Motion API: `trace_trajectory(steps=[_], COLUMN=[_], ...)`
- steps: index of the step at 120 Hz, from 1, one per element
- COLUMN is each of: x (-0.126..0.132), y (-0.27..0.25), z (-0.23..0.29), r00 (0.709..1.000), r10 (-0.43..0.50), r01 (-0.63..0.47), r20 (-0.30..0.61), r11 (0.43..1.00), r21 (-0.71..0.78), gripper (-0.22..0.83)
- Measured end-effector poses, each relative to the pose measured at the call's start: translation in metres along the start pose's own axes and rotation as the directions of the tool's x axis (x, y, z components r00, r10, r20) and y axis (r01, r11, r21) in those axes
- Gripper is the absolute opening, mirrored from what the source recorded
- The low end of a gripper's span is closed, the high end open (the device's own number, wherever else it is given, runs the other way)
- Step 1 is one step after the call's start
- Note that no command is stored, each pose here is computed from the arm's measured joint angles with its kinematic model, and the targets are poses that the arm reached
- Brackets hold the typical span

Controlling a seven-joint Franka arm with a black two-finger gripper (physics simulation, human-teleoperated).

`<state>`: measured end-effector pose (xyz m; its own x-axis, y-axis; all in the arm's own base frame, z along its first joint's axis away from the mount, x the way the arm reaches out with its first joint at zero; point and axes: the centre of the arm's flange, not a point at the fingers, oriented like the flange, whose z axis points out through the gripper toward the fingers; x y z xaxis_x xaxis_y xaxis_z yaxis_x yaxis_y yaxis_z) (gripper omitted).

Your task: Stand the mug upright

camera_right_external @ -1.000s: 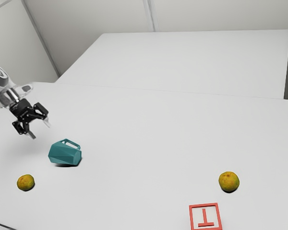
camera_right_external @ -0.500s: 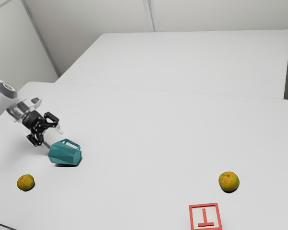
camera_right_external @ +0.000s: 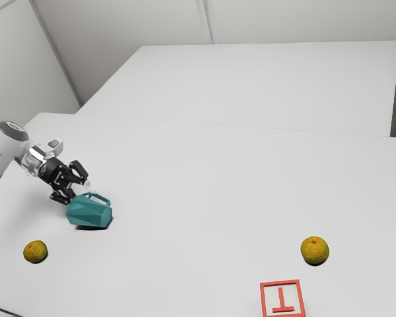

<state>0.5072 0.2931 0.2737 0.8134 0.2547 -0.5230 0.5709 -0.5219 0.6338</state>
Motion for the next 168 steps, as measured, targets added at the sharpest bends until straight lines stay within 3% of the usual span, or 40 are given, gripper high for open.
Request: trace_trajectory(steps=[12, 26, 60, 75, 103, 131, 146, 168], x=[0.000, 0.000, -0.002, -0.014, -0.028, -0.055, -0.071, -0.078], y=[0.002, 0.006, 0.036, 0.075, 0.163, 0.210, 0.231, 0.247], z=[0.000, 0.000, 0.003, 0.001, 0.019, 0.070, 0.094, 0.126], r00=[1.000, 1.000, 1.000, 0.998, 0.967, 0.923, 0.898, 0.891], r10=[-0.003, -0.006, 0.013, 0.057, 0.245, 0.367, 0.408, 0.399], r01=[0.003, 0.006, -0.013, -0.055, -0.174, -0.178, -0.158, -0.112], r20=[0.002, 0.002, 0.005, -0.011, -0.074, -0.117, -0.163, -0.216], r11=[1.000, 1.000, 0.999, 0.987, 0.842, 0.675, 0.646, 0.656], r21=[0.002, 0.007, 0.039, 0.152, 0.510, 0.716, 0.747, 0.747], gripper=[0.03, -0.07, -0.15, -0.16, -0.17, -0.17, -0.17, -0.17])
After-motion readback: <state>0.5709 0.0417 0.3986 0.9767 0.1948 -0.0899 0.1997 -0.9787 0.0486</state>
